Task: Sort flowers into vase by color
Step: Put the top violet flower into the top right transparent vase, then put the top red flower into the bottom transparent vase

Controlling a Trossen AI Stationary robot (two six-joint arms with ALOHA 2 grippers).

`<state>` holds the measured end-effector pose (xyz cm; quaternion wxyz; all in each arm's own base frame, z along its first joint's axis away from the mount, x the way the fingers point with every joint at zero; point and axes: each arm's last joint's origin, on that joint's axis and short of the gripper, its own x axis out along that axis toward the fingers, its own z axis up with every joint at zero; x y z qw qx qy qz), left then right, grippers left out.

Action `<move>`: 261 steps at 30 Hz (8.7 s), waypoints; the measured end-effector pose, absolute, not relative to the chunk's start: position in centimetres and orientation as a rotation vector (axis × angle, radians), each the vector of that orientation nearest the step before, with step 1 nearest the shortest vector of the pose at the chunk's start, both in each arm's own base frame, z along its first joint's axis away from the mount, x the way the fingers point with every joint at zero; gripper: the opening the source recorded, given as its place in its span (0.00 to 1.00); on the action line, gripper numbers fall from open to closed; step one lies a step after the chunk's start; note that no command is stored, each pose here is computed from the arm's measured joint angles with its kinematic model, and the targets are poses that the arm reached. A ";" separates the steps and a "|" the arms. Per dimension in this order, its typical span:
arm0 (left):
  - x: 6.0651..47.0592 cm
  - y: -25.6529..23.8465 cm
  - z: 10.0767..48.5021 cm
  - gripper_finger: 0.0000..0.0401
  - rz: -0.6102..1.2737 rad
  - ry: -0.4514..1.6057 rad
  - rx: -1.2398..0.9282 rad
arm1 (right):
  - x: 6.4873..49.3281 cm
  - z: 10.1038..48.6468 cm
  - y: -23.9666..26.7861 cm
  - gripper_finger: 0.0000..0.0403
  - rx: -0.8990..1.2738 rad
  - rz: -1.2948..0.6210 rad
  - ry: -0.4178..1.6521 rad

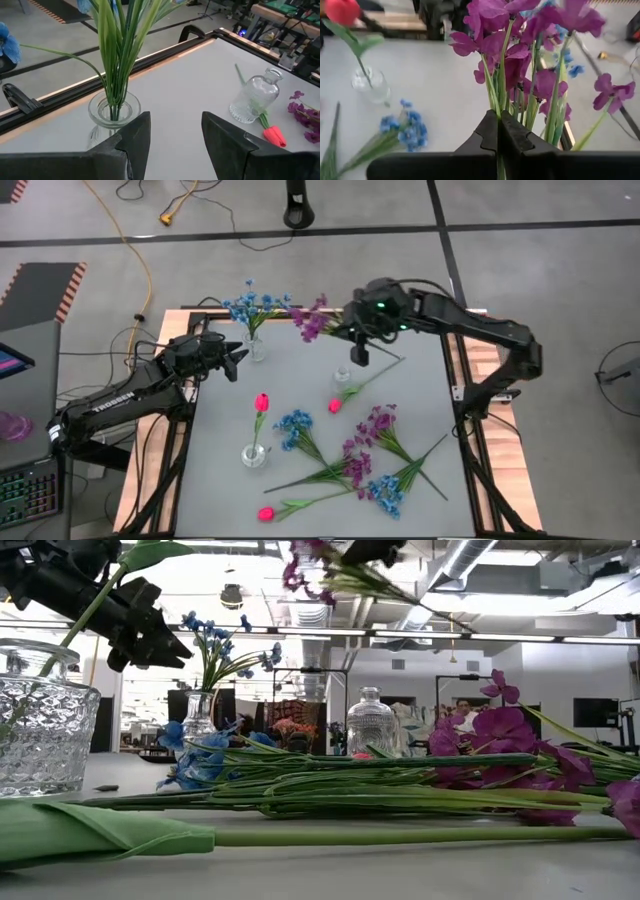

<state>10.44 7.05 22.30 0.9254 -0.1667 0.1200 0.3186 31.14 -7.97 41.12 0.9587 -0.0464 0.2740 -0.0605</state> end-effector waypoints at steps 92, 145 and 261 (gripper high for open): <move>10.5 7.1 22.4 0.41 0.657 0.236 -0.338 | 28.0 24.5 -6.1 0.12 -0.124 -0.177 -0.138; 10.5 7.1 22.4 0.41 0.656 0.234 -0.353 | 23.1 17.0 -6.6 0.54 0.028 -0.291 0.894; 19.4 6.7 27.7 0.41 0.033 -0.280 -0.031 | 37.8 32.2 -3.8 0.09 -0.126 -0.117 0.132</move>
